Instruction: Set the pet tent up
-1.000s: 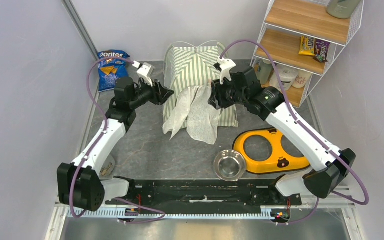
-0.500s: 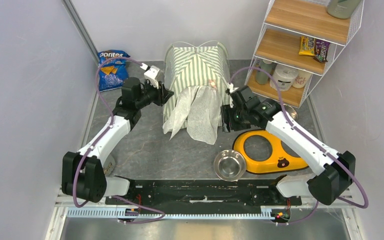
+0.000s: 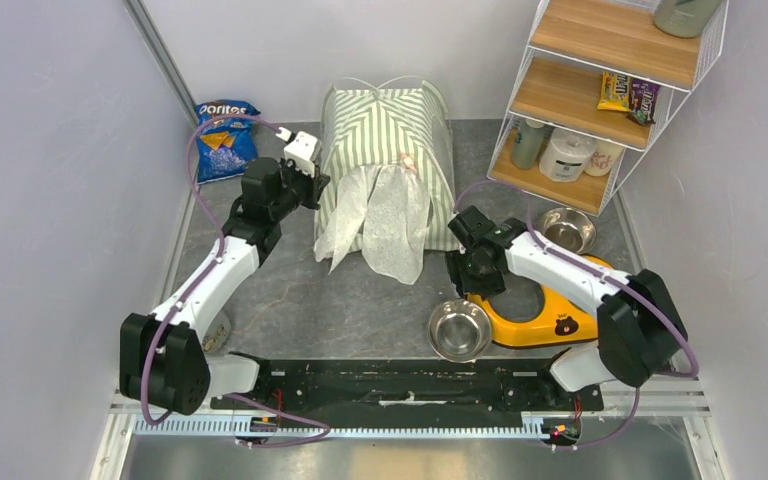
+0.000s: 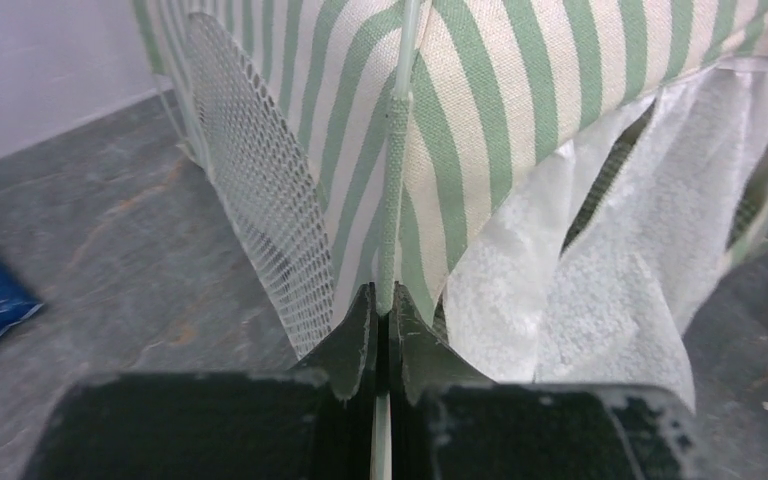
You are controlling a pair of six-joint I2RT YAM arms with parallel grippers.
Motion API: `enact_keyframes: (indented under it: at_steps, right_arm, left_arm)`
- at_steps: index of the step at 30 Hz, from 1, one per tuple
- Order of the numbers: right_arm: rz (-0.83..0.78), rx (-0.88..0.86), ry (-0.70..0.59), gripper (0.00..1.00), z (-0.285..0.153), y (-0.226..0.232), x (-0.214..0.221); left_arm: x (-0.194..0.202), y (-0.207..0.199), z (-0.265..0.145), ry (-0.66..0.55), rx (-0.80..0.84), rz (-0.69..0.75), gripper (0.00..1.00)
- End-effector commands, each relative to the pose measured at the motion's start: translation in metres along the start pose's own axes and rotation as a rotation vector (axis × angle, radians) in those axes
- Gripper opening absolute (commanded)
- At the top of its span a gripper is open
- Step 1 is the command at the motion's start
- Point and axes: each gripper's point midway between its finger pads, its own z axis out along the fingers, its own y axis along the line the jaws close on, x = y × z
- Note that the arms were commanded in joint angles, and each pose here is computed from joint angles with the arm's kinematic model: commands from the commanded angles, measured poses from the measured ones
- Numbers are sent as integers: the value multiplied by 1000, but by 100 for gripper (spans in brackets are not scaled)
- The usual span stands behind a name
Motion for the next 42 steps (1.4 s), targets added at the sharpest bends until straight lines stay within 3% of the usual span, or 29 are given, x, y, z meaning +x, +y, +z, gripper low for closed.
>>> enact_keyframes:
  at_steps: [1, 8, 10, 14, 16, 19, 27, 29, 30, 33, 42]
  right_arm:
    - [25, -3, -23, 67, 15, 4, -12]
    - [10, -24, 21, 65, 31, 9, -9]
    - [13, -11, 46, 64, 38, 7, -4]
    - [24, -24, 84, 64, 44, 9, 4]
    - [27, -30, 82, 64, 44, 9, 5]
    - [26, -34, 79, 57, 43, 10, 5]
    - [37, -33, 34, 22, 32, 9, 0]
    - [39, -30, 12, 11, 26, 7, -4]
    - [44, -31, 1, 1, 23, 7, -6]
    - [93, -46, -2, 0, 11, 4, -4]
    - [343, 71, -168, 0, -58, -46, -3]
  left_arm:
    - [-27, 30, -20, -68, -169, 111, 2]
    - [-20, 33, -23, -28, -186, 115, 2]
    - [-20, 33, -24, -26, -187, 106, 9]
    - [-24, 31, -25, -38, -181, 96, 34]
    - [-28, 29, -26, -49, -176, 90, 39]
    - [-38, 27, -28, -73, -170, 81, 45]
    - [-56, 25, -37, -117, -169, 72, 51]
    - [-61, 25, -40, -125, -179, 58, 53]
    - [-65, 27, -43, -123, -191, 42, 54]
    - [-69, 28, -56, -79, -228, -46, 63]
    - [-68, 30, -96, -83, -329, -169, 70]
